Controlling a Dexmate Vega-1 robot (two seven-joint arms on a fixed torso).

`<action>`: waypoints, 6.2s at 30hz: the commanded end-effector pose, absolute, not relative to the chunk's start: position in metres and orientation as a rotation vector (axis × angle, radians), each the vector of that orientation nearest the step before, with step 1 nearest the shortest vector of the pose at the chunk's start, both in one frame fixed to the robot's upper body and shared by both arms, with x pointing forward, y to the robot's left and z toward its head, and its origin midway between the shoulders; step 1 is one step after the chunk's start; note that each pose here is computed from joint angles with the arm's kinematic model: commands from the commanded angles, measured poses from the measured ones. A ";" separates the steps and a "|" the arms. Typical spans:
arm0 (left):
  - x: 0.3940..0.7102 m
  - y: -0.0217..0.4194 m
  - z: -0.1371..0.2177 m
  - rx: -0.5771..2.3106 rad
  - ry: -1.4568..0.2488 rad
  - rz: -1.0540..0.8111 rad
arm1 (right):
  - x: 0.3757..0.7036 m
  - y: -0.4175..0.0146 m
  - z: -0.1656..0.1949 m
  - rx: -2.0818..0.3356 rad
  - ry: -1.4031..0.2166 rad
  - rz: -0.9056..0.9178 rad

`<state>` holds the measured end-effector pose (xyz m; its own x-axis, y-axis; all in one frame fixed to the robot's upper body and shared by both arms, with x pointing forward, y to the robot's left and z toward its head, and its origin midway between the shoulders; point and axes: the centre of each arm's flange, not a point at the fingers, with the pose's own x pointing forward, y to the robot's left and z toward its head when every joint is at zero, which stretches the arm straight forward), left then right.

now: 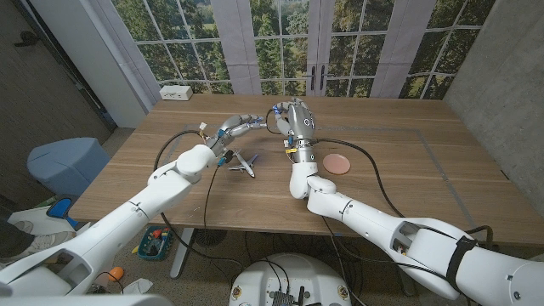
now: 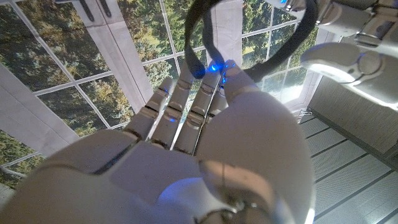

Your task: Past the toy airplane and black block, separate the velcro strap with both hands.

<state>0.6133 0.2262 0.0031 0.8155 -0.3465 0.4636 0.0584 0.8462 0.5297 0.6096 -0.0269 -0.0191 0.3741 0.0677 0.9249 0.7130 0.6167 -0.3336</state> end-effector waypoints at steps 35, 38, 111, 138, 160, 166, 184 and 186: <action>0.611 0.213 0.002 0.489 -0.626 -0.130 | 0.599 -0.028 -0.019 -0.816 -1.193 -0.467; 0.608 0.214 0.003 0.498 -0.631 -0.091 | 0.600 -0.030 -0.019 -0.821 -1.191 -0.474; 0.596 0.225 0.014 0.521 -0.618 -0.006 | 0.624 -0.058 -0.020 -0.918 -1.123 -0.574; 0.577 0.217 0.018 0.654 -0.583 0.174 | 0.622 -0.080 -0.012 -0.867 -1.149 -0.632; 0.571 0.218 0.016 0.630 -0.559 0.213 | 0.619 -0.092 -0.011 -0.860 -1.061 -0.672; 0.574 0.222 0.018 0.617 -0.545 0.241 | 0.622 -0.101 -0.009 -0.836 -1.000 -0.667; 0.596 0.250 0.027 0.616 -0.460 0.299 | 0.632 -0.126 -0.003 -0.697 -0.885 -0.555; 0.599 0.253 0.028 0.615 -0.451 0.304 | 0.632 -0.128 -0.003 -0.689 -0.877 -0.552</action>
<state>0.5866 0.2374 0.0242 0.8433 0.0962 0.5288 -0.3899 0.7866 0.4787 0.6297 -0.1147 -0.0062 0.4712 -0.1351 0.8716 0.7407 0.5972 -0.3078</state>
